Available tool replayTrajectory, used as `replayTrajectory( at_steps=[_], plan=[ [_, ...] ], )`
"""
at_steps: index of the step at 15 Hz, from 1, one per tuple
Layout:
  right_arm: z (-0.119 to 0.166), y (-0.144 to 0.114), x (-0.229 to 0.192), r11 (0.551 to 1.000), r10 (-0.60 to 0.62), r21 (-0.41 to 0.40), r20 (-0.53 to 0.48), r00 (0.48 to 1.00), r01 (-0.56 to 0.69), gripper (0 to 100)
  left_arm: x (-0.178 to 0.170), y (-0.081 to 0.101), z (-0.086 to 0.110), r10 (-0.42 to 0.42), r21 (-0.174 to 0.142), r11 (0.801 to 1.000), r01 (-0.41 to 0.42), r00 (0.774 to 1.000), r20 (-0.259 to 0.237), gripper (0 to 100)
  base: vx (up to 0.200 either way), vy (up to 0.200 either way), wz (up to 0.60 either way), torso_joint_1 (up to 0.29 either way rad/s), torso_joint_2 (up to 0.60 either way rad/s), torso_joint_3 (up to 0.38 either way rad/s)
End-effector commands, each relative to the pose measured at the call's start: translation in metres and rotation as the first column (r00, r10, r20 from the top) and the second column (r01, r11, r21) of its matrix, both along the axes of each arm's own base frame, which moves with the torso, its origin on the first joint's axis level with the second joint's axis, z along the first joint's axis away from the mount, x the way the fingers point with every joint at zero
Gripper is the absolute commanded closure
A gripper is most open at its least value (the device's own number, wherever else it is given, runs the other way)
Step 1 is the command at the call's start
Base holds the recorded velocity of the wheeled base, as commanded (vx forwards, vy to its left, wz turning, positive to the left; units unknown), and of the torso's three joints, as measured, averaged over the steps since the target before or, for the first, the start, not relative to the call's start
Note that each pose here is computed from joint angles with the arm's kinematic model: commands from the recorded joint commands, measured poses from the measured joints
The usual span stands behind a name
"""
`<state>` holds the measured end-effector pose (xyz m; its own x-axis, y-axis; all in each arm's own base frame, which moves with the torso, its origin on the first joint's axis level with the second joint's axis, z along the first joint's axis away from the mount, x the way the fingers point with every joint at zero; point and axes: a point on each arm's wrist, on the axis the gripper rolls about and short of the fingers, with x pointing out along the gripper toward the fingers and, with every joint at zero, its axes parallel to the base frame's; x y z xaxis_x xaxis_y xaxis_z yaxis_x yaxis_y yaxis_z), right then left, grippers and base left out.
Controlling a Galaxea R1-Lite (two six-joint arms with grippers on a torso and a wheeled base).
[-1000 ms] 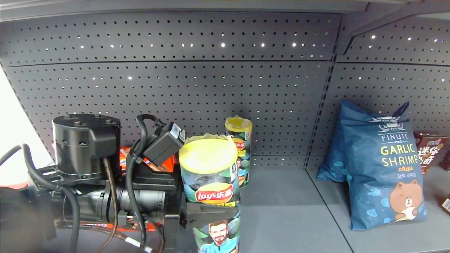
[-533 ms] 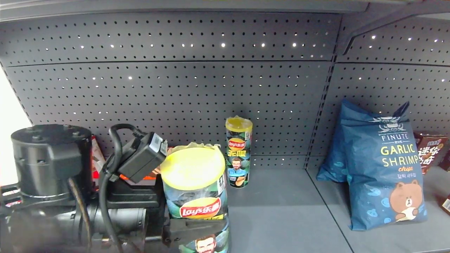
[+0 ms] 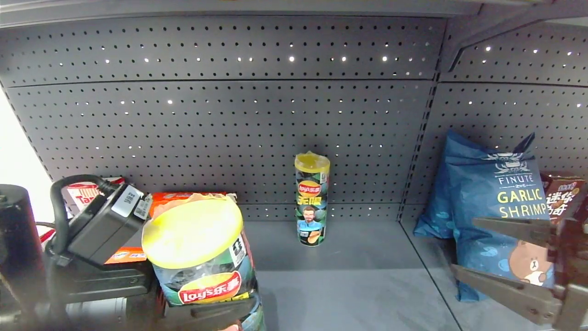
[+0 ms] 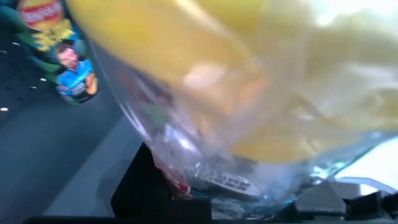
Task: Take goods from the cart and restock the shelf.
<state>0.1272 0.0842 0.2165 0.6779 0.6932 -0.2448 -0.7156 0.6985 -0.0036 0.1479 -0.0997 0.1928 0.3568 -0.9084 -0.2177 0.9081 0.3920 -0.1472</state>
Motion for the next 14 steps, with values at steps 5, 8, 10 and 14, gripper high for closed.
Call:
replayTrajectory(
  at_steps=[5,8,10,14],
  plan=[
    [-0.032,0.06,0.122,0.987,0.074,-0.142,-0.031,0.997,-0.078,0,-0.001,0.009,0.007,0.041,-0.019,0.999,-0.04,0.999,0.032,100,0.0,0.0,0.0,0.0,0.0,0.0],
    [-0.051,0.059,0.162,0.982,0.181,-0.063,0.031,0.983,-0.179,0,-0.001,0.008,0.008,0.036,-0.021,0.999,-0.036,0.999,0.034,100,0.0,0.0,0.0,0.0,0.0,0.0],
    [-0.053,0.067,0.178,0.976,0.215,-0.05,0.044,0.976,-0.213,0,0.0,0.008,0.01,0.034,-0.026,0.999,-0.033,0.999,0.042,100,0.0,0.0,0.0,0.0,0.0,0.0],
    [-0.061,0.086,0.207,0.956,0.29,-0.067,0.091,0.953,-0.285,0,-0.001,0.008,0.01,0.017,-0.029,0.999,-0.016,0.999,0.04,100,0.0,0.0,0.0,0.0,0.0,0.0]
  ],
)
